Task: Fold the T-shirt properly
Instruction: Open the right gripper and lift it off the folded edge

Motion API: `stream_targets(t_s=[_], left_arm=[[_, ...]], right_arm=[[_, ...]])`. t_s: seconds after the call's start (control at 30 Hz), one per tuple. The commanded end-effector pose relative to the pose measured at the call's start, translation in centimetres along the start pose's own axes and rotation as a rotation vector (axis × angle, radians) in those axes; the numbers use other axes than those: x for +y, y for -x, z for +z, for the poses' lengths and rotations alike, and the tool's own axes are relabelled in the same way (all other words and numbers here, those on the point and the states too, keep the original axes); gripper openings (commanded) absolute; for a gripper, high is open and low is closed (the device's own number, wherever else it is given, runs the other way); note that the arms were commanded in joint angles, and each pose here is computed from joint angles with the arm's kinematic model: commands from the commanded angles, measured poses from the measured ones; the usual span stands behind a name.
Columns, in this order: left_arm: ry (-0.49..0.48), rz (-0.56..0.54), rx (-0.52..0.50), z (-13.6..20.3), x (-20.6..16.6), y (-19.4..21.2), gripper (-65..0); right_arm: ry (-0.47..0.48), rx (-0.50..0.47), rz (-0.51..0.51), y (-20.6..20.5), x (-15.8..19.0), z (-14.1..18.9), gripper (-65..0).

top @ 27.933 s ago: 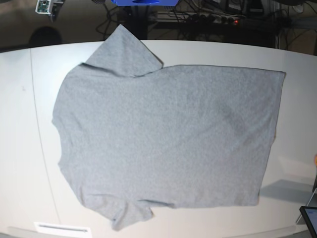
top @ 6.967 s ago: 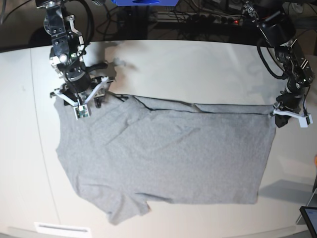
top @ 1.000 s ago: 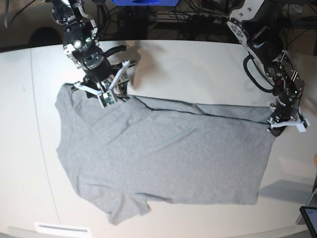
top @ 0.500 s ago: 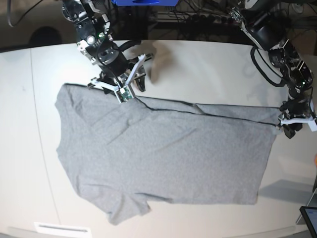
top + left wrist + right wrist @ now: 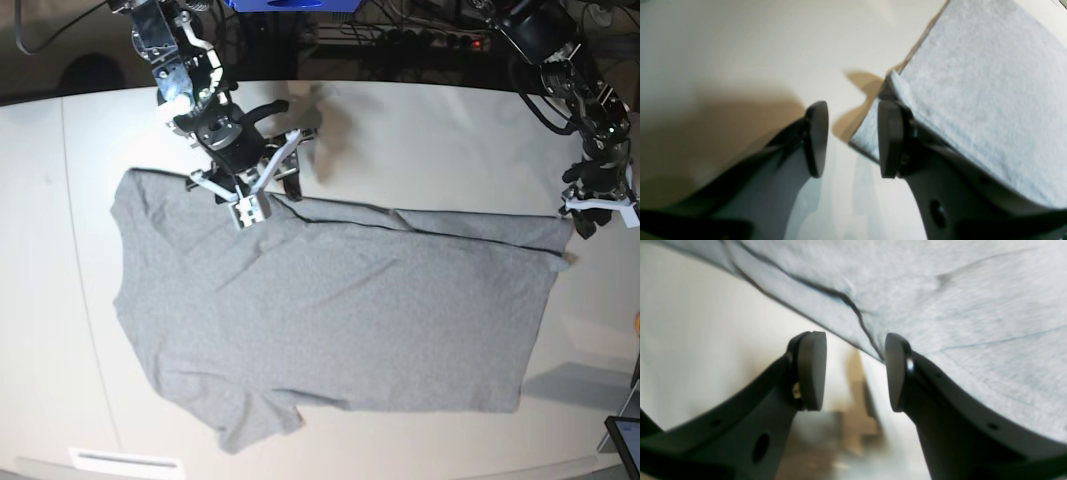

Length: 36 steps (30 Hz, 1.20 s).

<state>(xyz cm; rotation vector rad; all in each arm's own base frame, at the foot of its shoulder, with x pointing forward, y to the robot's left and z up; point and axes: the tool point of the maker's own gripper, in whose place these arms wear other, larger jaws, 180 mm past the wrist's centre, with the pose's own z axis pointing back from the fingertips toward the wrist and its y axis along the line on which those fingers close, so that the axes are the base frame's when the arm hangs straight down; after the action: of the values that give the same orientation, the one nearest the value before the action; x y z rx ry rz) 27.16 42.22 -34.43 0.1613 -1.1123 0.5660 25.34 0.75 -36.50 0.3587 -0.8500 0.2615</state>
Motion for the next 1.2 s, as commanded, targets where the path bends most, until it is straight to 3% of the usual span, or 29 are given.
stream_targets(t_s=[0.0,0.17,0.4,0.63,1.17], left_arm=[[-0.011,-0.012,-0.076,0.4,0.8,-2.7,-40.5],[-0.003,-0.028,-0.084,0.7,1.2,-3.0,-40.5],[0.005,-0.034,-0.080,0.6,1.0,-2.9,-40.5],[0.002,-0.030,-0.076,0.6,1.1,-2.7,-40.5],[0.000,-0.031,-0.076,0.7,1.2,-2.7,-40.5]], right_arm=[[0.016,-0.048,-0.050,-1.3,-1.4,0.3,-37.1],[-0.035,-0.080,-0.254,-2.2,-2.7,0.8,-37.1],[-0.112,-0.086,-0.380,-2.4,-1.3,0.8,-37.1],[-0.094,-0.031,-0.517,0.1,-3.4,0.0,-37.1],[-0.112,-0.027,-0.531,-0.1,-3.1,-0.5,-37.1]])
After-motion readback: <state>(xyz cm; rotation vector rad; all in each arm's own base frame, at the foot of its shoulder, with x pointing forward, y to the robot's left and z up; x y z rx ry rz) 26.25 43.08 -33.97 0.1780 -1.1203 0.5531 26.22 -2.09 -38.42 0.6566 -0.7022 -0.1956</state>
